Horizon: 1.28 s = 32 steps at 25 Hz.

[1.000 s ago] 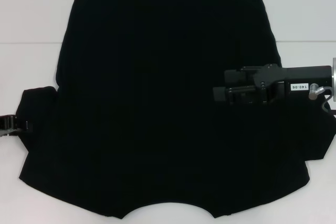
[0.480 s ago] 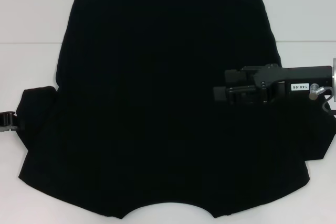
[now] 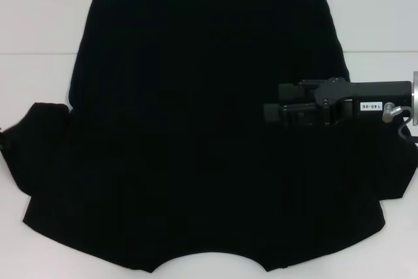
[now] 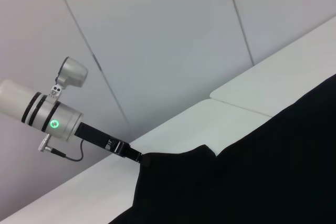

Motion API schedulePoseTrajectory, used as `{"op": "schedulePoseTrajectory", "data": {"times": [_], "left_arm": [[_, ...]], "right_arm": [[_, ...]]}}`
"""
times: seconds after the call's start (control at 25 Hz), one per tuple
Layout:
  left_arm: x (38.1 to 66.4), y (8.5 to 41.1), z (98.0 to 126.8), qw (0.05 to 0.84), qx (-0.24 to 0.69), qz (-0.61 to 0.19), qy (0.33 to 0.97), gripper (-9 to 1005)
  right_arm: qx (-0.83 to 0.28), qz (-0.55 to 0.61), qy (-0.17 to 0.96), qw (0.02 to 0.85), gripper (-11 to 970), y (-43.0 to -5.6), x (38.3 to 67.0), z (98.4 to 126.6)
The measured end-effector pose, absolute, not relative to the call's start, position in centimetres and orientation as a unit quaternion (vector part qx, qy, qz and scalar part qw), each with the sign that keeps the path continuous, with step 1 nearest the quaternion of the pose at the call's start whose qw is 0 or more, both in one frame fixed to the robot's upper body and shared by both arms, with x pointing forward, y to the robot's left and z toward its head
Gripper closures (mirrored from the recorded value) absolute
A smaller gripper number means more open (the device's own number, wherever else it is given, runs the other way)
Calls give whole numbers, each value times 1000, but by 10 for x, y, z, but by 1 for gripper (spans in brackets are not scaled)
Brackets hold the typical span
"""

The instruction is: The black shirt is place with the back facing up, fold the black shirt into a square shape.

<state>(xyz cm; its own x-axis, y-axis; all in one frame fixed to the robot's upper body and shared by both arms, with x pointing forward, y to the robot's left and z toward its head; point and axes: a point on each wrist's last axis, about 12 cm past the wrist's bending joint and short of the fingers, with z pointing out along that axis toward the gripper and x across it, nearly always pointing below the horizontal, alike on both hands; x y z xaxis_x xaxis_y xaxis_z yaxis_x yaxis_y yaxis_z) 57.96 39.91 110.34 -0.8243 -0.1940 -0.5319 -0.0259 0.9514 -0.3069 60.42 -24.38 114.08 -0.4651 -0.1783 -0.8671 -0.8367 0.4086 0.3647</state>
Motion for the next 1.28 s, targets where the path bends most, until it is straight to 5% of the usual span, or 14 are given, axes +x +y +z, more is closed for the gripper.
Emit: {"op": "schedulePoseTrajectory", "data": {"times": [1.28], "left_arm": [[596,407,1122,347,-66,-108,929,894]], "right_arm": [[-335,428,743,390,76,-240,604,1139]]}}
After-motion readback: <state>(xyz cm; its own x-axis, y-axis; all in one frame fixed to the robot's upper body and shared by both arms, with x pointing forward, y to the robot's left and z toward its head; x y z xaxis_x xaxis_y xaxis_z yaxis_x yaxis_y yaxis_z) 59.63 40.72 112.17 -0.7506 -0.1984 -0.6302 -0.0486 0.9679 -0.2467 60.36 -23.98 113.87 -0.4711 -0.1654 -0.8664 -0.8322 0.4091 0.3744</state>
